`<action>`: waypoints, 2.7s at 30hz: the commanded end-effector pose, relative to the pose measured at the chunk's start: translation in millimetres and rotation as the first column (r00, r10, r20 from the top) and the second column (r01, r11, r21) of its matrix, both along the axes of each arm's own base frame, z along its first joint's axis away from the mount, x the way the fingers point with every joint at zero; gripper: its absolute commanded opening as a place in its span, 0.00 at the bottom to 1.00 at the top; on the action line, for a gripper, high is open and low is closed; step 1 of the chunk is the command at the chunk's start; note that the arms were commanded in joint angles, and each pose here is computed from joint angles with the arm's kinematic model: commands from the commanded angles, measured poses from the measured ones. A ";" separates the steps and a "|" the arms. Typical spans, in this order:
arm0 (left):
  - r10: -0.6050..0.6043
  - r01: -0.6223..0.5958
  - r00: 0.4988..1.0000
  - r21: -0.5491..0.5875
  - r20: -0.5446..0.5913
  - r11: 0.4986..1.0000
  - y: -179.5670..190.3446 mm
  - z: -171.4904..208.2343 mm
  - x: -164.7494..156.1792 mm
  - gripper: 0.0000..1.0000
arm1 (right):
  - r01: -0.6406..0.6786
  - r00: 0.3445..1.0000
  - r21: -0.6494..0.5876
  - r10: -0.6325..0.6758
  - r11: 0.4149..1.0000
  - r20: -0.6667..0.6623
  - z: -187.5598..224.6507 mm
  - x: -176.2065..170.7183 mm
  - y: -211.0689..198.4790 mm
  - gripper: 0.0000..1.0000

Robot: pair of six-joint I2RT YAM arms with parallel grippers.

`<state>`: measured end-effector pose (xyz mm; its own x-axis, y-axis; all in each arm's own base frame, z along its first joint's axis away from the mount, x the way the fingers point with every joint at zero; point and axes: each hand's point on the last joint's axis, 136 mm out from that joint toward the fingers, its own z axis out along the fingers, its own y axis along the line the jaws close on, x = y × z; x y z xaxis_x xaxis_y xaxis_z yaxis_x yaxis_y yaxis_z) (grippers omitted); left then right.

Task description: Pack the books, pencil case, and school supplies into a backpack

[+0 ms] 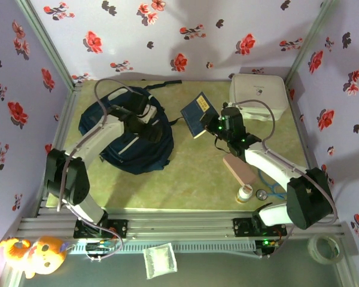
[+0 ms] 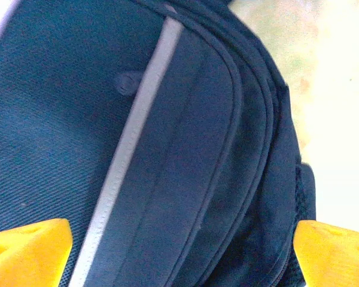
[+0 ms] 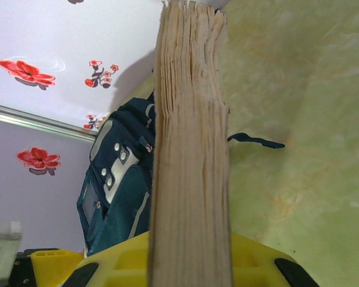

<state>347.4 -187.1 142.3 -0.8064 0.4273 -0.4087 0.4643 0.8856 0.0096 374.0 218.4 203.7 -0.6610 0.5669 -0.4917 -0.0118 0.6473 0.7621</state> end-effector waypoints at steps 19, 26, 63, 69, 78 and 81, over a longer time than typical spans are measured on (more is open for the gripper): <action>-0.041 0.059 0.997 0.313 -0.067 0.948 -2.6 -47.2 20.7 0.52 | 0.042 0.999 0.016 -0.043 0.999 0.031 9.9 3.6 -13.1 0.06; -0.030 0.058 0.996 0.371 -0.080 0.927 4.2 -51.4 20.9 0.42 | 0.039 0.999 0.033 -0.040 0.999 0.022 5.7 6.0 -10.5 0.07; 0.114 -0.137 0.935 0.046 0.335 0.990 -9.7 106.4 39.3 0.00 | -0.012 0.999 0.053 0.010 0.999 0.037 1.6 5.1 -5.7 0.10; 0.161 -0.135 0.875 -0.088 0.457 0.987 -15.8 160.0 44.7 0.00 | -0.078 0.995 0.091 0.072 0.993 0.069 11.4 -0.6 4.1 0.09; 0.181 -0.092 0.819 -0.188 0.544 0.978 -34.8 193.1 50.5 0.00 | -0.161 0.986 0.119 0.155 0.980 0.055 3.0 -31.2 9.1 0.10; 0.207 -0.101 0.816 -0.219 0.539 0.970 -40.6 192.0 56.0 0.00 | -0.196 0.981 0.134 0.191 0.972 0.044 0.2 -41.9 23.8 0.11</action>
